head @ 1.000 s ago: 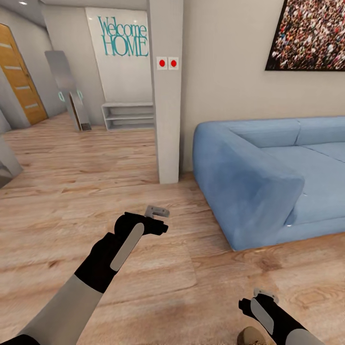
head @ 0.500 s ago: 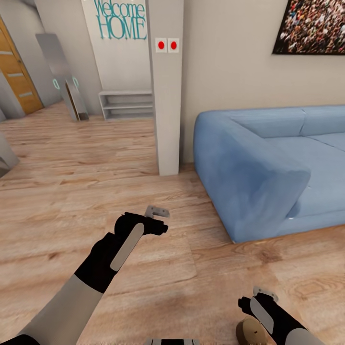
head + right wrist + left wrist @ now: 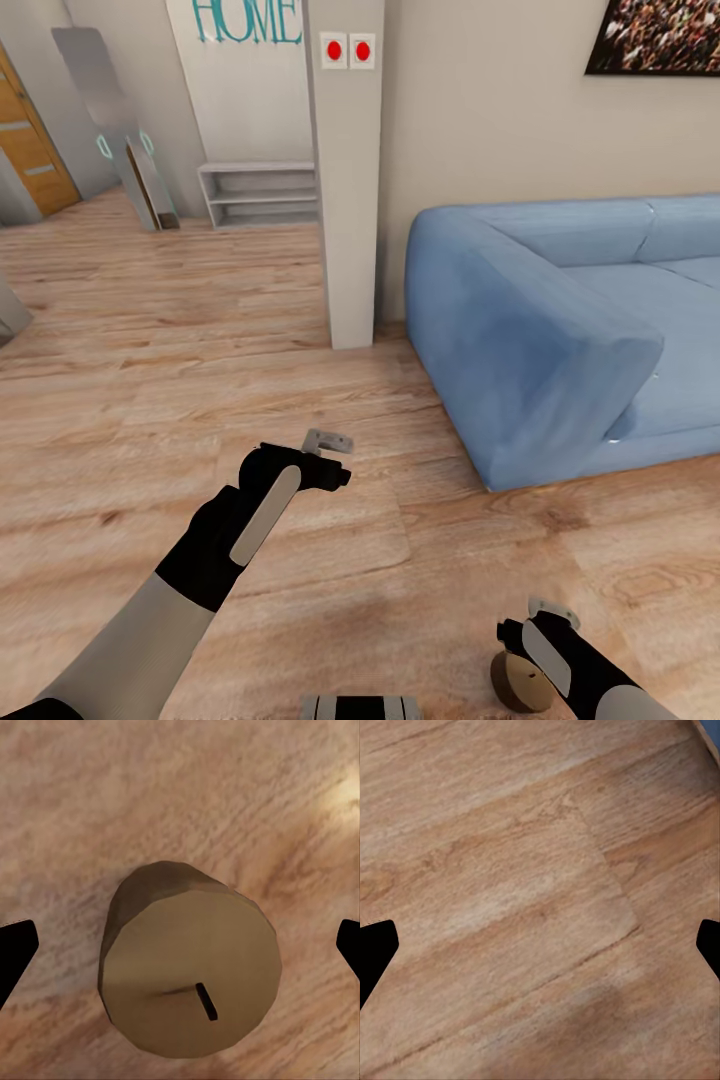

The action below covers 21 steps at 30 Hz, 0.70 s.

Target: Place each of the two pumpkins and all three candles from the living room inside a cabinet in the living room (use any cabinet), then make sure every cabinet is closed, and position the cauldron so it is next to a table in the living room.

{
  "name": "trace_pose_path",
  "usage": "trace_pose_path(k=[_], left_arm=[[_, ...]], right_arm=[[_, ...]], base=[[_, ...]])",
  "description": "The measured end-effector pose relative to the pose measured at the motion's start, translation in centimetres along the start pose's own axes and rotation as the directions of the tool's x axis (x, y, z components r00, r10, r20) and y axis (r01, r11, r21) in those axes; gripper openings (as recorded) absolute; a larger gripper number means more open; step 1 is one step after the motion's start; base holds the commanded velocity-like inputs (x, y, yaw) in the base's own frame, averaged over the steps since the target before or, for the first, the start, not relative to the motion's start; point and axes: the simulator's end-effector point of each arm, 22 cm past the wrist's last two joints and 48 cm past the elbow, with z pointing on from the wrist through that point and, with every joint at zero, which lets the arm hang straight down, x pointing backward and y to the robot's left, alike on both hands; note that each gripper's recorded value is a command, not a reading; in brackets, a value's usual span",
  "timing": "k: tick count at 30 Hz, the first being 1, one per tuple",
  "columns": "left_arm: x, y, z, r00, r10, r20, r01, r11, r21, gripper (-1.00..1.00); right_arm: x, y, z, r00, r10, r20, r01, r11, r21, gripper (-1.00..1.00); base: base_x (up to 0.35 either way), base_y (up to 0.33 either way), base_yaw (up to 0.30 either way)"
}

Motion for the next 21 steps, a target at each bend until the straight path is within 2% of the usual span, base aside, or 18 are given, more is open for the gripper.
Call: trace_pose_path(k=[11, 21], left_arm=[[1.8, 0.2, 2.2, 0.999, -0.009, -0.043, 0.010, 1.000, 0.008, 1.00], [1.8, 0.1, 2.2, 0.999, -0.010, -0.042, 0.010, 1.000, 0.010, 1.00]], right_arm=[[1.8, -0.4, 1.5, 0.999, -0.010, -0.042, 0.011, 1.000, 0.016, 1.00], [1.8, -0.3, 1.5, 0.999, -0.010, -0.042, 0.011, 1.000, 0.016, 1.00]], base=[[0.000, 0.000, 0.000], [0.000, 0.000, 0.000]])
